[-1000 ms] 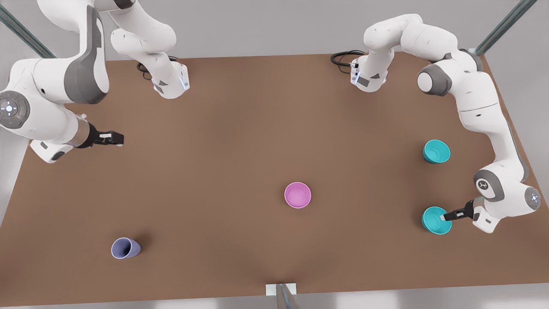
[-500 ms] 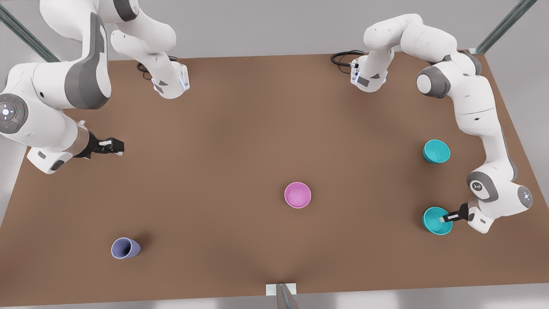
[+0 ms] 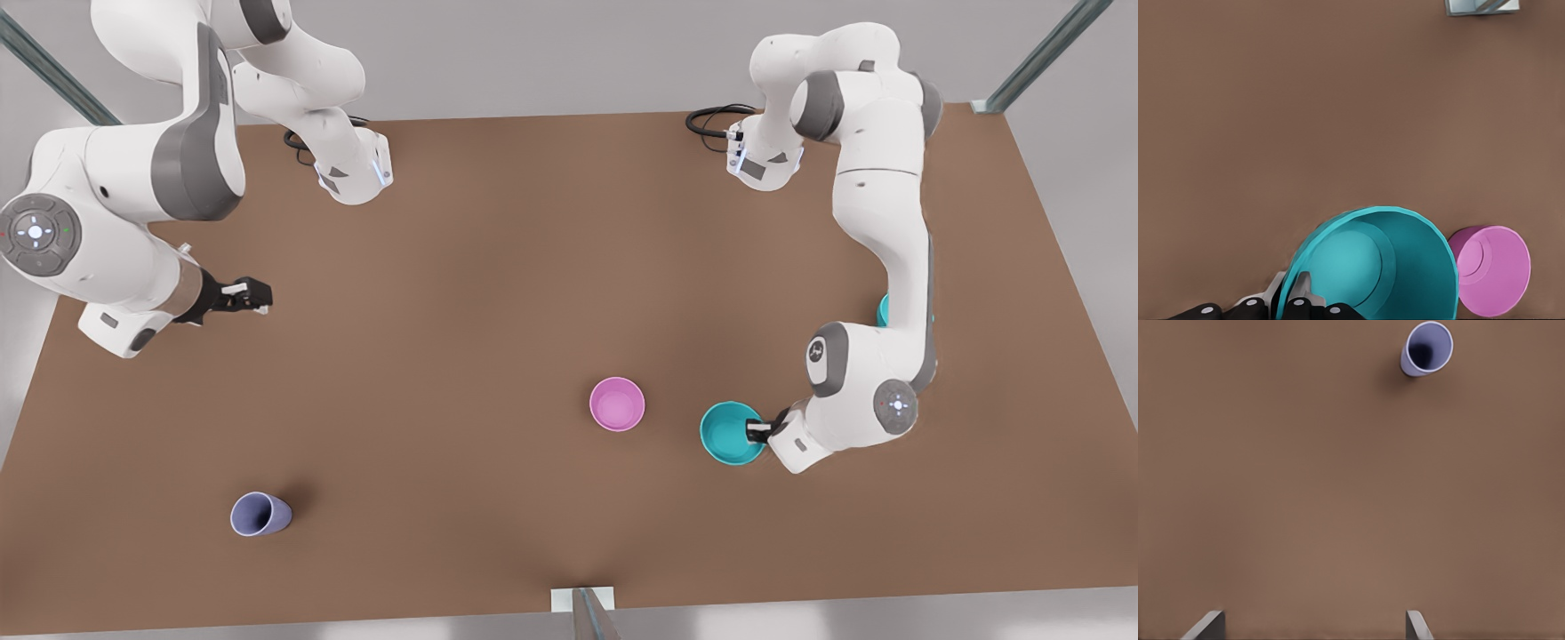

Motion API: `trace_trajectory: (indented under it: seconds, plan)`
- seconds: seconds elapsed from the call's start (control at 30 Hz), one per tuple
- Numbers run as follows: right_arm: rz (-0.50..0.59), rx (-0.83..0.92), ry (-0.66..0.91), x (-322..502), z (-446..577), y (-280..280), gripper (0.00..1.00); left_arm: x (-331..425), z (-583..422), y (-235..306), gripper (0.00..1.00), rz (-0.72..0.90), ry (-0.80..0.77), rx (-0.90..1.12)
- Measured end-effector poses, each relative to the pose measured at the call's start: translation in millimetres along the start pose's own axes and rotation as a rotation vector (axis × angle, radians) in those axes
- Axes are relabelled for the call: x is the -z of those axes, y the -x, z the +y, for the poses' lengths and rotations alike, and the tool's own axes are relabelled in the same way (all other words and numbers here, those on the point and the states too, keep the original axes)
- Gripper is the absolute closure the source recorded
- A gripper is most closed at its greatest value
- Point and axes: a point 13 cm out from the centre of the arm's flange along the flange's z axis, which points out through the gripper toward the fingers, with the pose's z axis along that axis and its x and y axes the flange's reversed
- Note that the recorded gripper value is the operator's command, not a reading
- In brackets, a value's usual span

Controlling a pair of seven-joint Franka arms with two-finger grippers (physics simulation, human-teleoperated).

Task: Stack the blue bowl on the pink bowl

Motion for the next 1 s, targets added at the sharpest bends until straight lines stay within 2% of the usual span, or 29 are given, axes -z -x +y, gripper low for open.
trace_trajectory:
  seconds: [0.1, 0.27, 0.63, 1.0]
  plan:
    - [0.005, 0.008, 0.0, -0.3, 2.4, -0.8, 0.0, -37.7, -80.6, -20.1, 0.79, 0.062, 0.034, -0.034]
    - [0.018, 0.016, -0.003, -4.6, 4.4, 0.6, 0.0, -82.5, -129.0, -43.4, 0.79, 0.119, 0.079, 0.03]
    - [0.038, 0.029, -0.004, -5.7, 9.1, 1.5, 0.0, -97.6, -159.5, -52.2, 0.79, 0.141, 0.036, 0.284]
    - [0.046, 0.027, -0.006, -6.8, 7.0, 0.2, 0.0, -107.7, -164.7, -49.9, 0.79, 0.128, 0.026, 0.42]
